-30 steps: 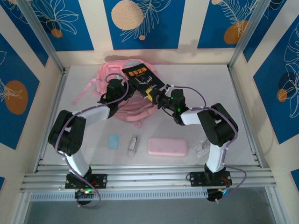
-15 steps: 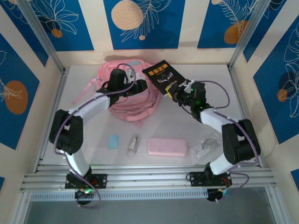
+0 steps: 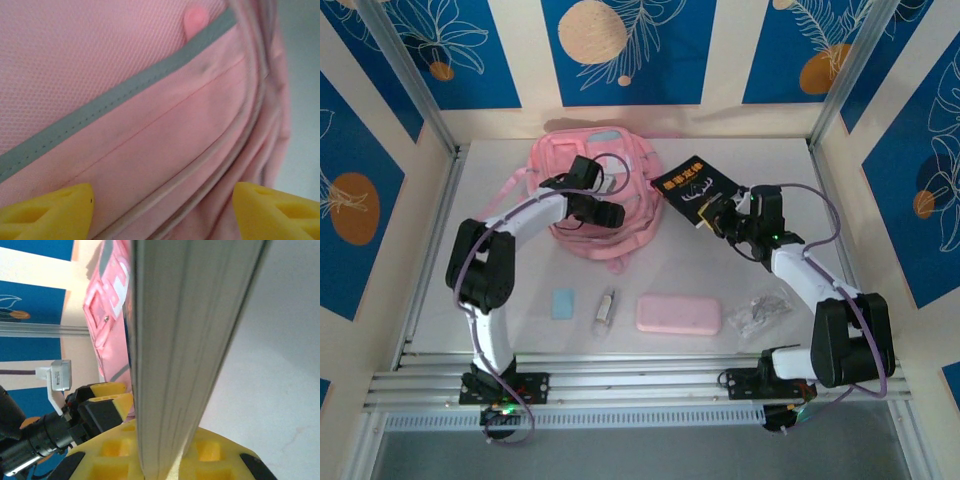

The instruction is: Pack the student bag

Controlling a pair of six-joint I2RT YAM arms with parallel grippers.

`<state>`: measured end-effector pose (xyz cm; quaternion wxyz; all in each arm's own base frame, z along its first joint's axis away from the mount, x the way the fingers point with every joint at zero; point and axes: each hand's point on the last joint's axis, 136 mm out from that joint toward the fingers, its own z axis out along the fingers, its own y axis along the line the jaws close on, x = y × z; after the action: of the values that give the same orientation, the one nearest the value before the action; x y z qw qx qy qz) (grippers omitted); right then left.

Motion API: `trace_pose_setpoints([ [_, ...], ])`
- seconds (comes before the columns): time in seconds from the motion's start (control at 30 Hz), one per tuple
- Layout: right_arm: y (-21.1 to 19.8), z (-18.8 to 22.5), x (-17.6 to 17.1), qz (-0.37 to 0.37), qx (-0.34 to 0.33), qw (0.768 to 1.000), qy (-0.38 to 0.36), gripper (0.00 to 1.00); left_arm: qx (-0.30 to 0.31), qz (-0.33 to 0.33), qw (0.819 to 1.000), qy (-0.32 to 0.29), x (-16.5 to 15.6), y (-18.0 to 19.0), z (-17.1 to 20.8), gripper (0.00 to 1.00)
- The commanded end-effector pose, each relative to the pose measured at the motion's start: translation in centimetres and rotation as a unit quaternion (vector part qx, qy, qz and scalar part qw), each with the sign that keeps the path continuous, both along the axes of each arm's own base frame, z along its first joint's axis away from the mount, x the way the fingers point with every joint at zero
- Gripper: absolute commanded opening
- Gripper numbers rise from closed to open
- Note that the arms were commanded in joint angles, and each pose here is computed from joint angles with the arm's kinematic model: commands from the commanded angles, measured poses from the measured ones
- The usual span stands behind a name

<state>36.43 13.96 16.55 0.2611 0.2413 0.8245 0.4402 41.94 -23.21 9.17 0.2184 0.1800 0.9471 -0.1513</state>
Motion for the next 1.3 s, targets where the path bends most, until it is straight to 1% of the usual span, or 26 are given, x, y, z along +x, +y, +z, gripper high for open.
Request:
trace_pose_setpoints([
  [0.0,0.6,1.9,0.2,0.019,0.005,0.999,-0.046,0.00,0.047,-0.049,0.998,0.000,-0.4,0.1,-0.6,0.75],
  [0.1,0.7,2.0,0.4,0.021,0.011,0.999,-0.046,0.00,0.085,-0.058,0.995,-0.007,-0.4,0.4,-1.6,0.78],
  [0.23,1.1,2.2,0.5,0.028,0.014,0.998,-0.049,0.00,0.142,-0.055,0.988,-0.029,0.7,1.6,-2.9,0.78],
  [0.37,1.5,2.1,0.5,0.031,0.020,0.998,-0.049,0.00,0.219,-0.052,0.971,-0.077,2.5,2.8,-3.4,0.79],
  [0.43,1.8,2.1,0.5,0.033,0.024,0.998,-0.050,0.00,0.237,-0.053,0.965,-0.095,3.2,3.0,-3.3,0.78],
  [0.47,1.9,2.0,0.5,0.035,0.025,0.998,-0.048,0.00,0.241,-0.054,0.964,-0.103,3.4,2.9,-3.3,0.77],
  [0.53,2.2,2.1,0.4,0.039,0.027,0.998,-0.048,0.00,0.241,-0.062,0.962,-0.112,3.8,2.6,-3.3,0.70],
  [0.57,2.3,2.1,0.4,0.041,0.027,0.998,-0.049,0.00,0.240,-0.069,0.962,-0.113,3.8,2.4,-3.5,0.63],
  [0.6,2.3,2.1,0.4,0.042,0.026,0.998,-0.049,0.00,0.237,-0.081,0.962,-0.110,3.8,2.1,-4.0,0.53],
  [0.77,2.2,2.4,0.3,0.041,0.024,0.997,-0.052,0.00,0.214,-0.130,0.966,-0.058,2.9,0.5,-5.7,0.28],
  [0.8,2.2,2.4,0.2,0.041,0.024,0.997,-0.053,0.00,0.207,-0.136,0.968,-0.046,2.7,0.2,-6.0,0.18],
  [0.83,2.1,2.5,0.2,0.041,0.022,0.997,-0.054,0.00,0.202,-0.138,0.969,-0.036,2.4,0.0,-6.1,0.05],
  [0.87,2.0,2.5,0.1,0.038,0.019,0.998,-0.054,0.00,0.196,-0.135,0.971,-0.029,2.3,-0.2,-6.1,0.00],
  [0.93,1.5,2.5,0.0,0.031,0.013,0.998,-0.054,0.00,0.175,-0.132,0.975,-0.025,2.0,-0.8,-5.3,0.00],
  [1.0,0.7,2.6,-0.2,0.019,0.005,0.998,-0.054,0.00,0.144,-0.118,0.982,-0.021,1.8,-1.5,-3.7,0.00],
  [1.13,-1.4,2.8,-0.5,-0.014,-0.019,0.998,-0.059,0.00,0.071,-0.085,0.994,-0.016,1.4,-3.2,1.0,0.00],
  [1.27,-3.0,3.2,-0.9,-0.032,-0.043,0.996,-0.065,0.00,-0.001,-0.064,0.998,-0.020,1.2,-4.9,5.6,0.00],
])
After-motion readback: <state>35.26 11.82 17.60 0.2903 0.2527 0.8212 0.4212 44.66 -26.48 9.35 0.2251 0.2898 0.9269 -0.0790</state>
